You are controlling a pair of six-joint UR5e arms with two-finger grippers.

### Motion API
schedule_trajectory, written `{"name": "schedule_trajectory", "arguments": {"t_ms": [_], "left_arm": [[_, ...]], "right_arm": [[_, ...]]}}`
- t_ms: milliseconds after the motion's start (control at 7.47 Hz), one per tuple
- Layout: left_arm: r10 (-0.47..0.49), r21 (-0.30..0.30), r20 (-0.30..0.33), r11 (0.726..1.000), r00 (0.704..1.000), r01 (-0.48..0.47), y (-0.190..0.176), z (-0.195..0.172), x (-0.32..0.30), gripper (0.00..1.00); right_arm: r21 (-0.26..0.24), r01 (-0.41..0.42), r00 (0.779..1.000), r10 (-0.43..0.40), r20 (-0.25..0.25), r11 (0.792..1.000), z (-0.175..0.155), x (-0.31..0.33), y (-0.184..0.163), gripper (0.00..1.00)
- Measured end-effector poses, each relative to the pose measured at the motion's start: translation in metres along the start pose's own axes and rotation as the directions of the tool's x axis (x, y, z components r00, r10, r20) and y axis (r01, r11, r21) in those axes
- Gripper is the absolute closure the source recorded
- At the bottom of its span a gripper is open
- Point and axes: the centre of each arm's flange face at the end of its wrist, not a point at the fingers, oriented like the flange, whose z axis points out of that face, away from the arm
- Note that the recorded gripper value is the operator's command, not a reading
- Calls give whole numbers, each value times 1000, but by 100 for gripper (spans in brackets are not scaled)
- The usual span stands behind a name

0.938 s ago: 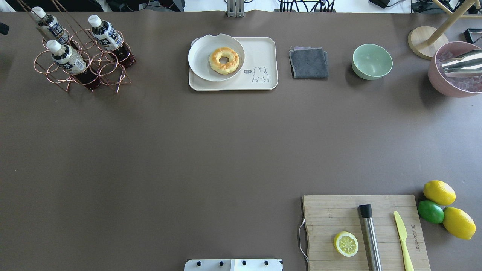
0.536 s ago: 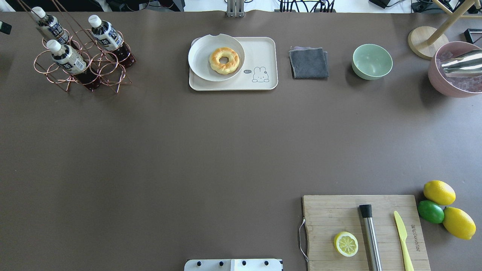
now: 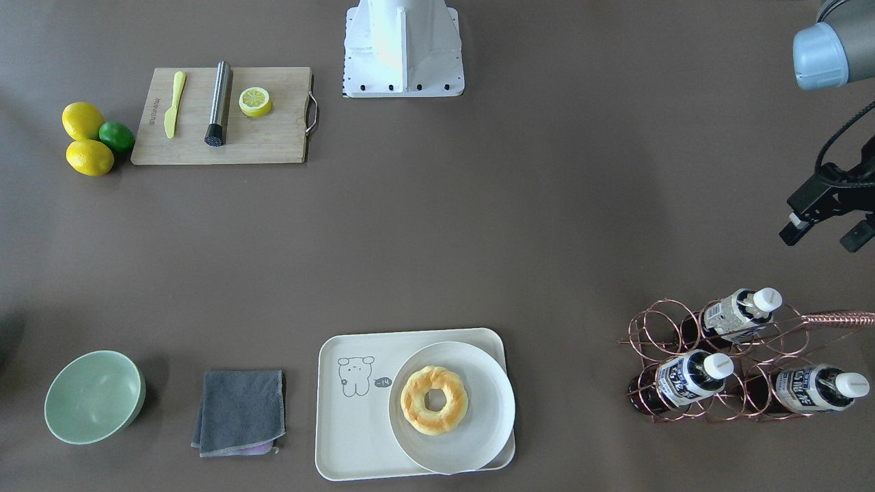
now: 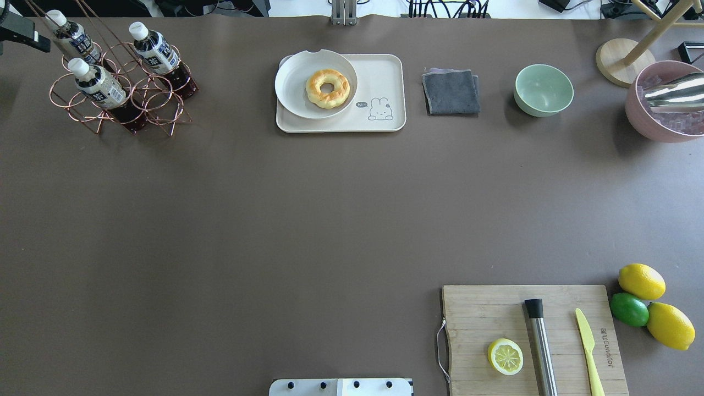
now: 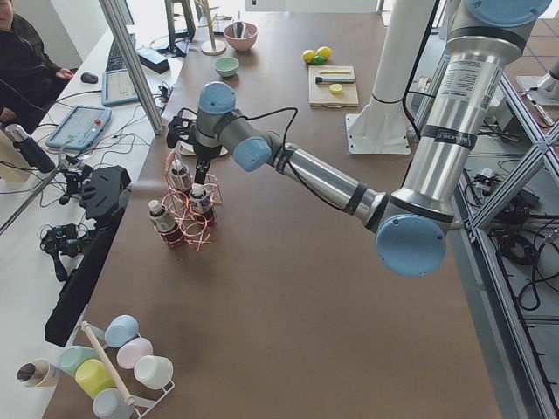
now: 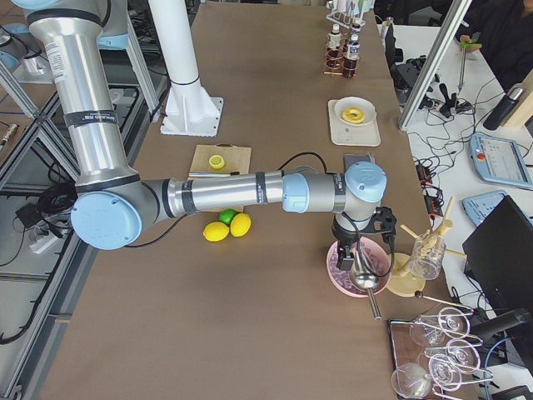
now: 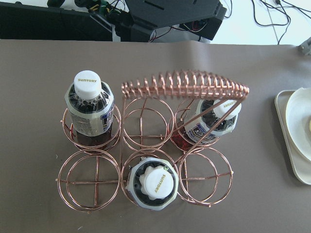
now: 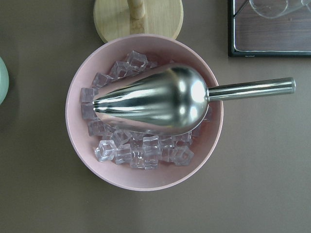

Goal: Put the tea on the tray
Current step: 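Move the left gripper over the copper rack toward a tea bottle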

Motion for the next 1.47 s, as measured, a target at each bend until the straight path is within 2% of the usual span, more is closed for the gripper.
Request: {"name": "schedule_trajectory", "arguments": {"t_ms": [268, 402, 938, 1071, 1205, 1339, 1473], "left_arm": [[10, 51, 93, 999, 996, -15, 6, 24, 11, 3], [21, 53, 114, 998, 993, -27, 10, 34, 16, 3], [71, 27, 113, 997, 991, -75, 24, 77, 27, 8], [86, 25, 114, 996, 990, -90, 23, 86, 25, 13], [135, 15, 118, 990, 984, -137, 21, 91, 23, 15], [176, 5, 121, 984, 977, -178, 21, 94, 21, 21], [197, 1, 121, 980, 973, -199, 20, 95, 21, 23]], "right_arm": [[0, 0, 1000, 0, 2, 1000, 0, 0, 0, 0], [0, 0, 1000, 0, 2, 1000, 0, -1, 0, 0], [-2, -1, 1000, 1, 3, 1000, 1, 0, 1, 0], [-2, -2, 1000, 2, 4, 1000, 1, 0, 1, 0], [-2, -2, 1000, 2, 5, 1000, 1, 0, 1, 0], [-2, -2, 1000, 2, 5, 1000, 1, 0, 1, 0], [-2, -2, 1000, 2, 7, 1000, 1, 0, 2, 0]]}}
